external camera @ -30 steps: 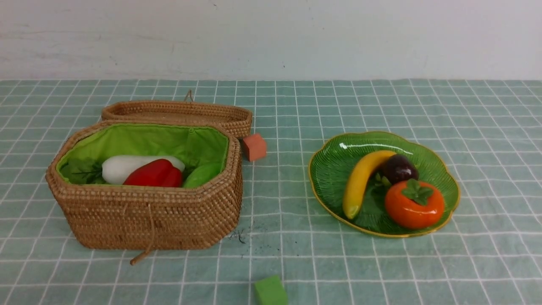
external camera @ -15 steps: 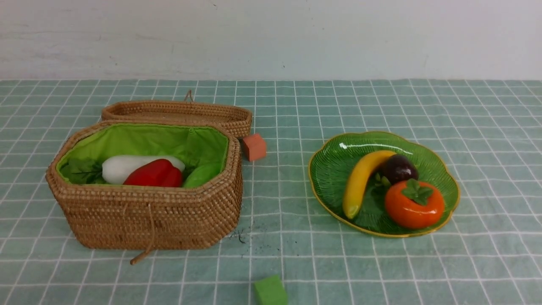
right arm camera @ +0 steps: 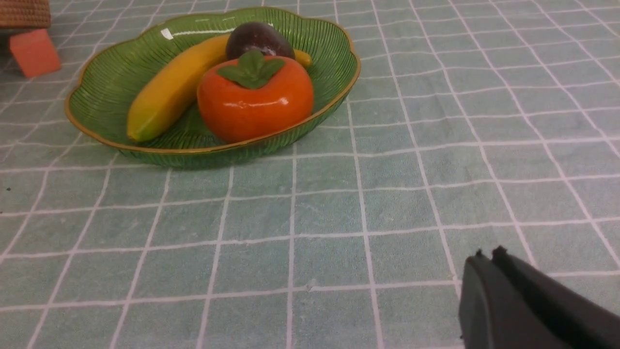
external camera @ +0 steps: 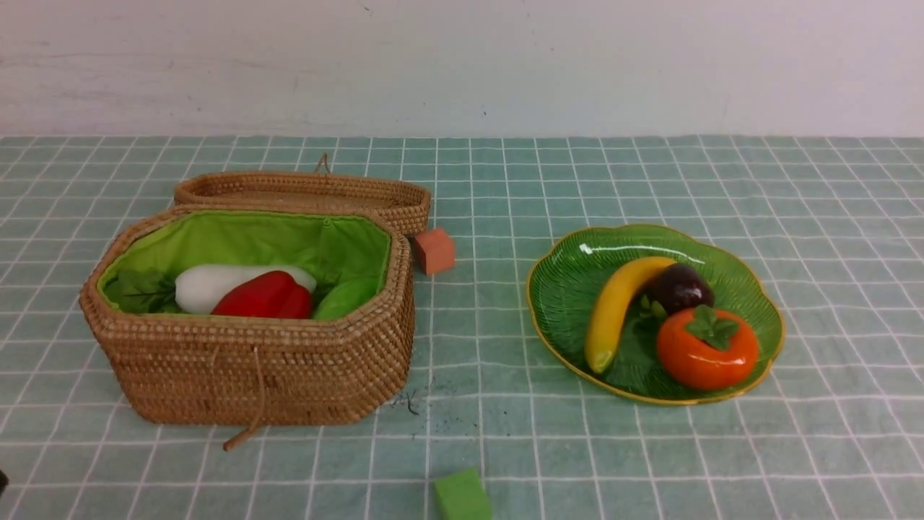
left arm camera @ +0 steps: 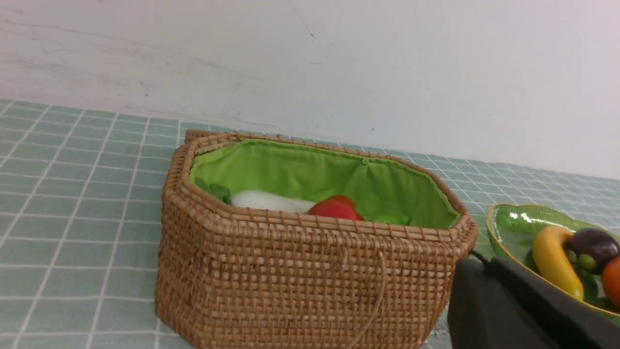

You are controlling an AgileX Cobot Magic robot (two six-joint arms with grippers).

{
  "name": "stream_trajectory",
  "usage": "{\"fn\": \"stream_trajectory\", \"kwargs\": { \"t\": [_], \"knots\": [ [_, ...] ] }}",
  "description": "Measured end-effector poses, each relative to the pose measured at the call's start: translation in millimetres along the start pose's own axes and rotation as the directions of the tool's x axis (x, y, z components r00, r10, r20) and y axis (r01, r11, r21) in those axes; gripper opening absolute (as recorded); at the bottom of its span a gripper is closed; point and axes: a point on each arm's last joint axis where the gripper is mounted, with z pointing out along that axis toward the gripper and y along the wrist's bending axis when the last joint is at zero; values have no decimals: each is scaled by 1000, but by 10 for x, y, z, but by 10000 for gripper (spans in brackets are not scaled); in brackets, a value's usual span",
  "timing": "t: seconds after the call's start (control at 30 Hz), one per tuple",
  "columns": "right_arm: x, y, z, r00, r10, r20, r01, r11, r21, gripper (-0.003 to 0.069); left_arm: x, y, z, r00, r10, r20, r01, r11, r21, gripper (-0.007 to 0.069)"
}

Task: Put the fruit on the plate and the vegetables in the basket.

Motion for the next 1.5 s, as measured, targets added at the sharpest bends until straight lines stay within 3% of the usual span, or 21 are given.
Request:
{"fn": "stream_trajectory", "kwargs": {
  "t": [0.13, 0.23, 0.33, 1.5],
  "knots": [
    [1, 0, 0, 1000, 0, -1, 0, 1000, 0, -7, 269, 83, 43, 998, 9, -66, -13, 998, -57, -13],
    [1, 0, 0, 1000, 0, -1, 0, 1000, 0, -4, 465, 111, 22, 968, 33, -247, -53, 996, -77, -13],
    [1, 0, 0, 1000, 0, -1, 0, 1000, 0, -2, 524, 117, 10, 954, 19, -298, -45, 996, -82, -13],
    [0, 0, 0, 1000, 0, 0, 0, 1000, 0, 33, 519, 114, 12, 957, -8, -290, -18, 996, -87, -11]
  ]
}}
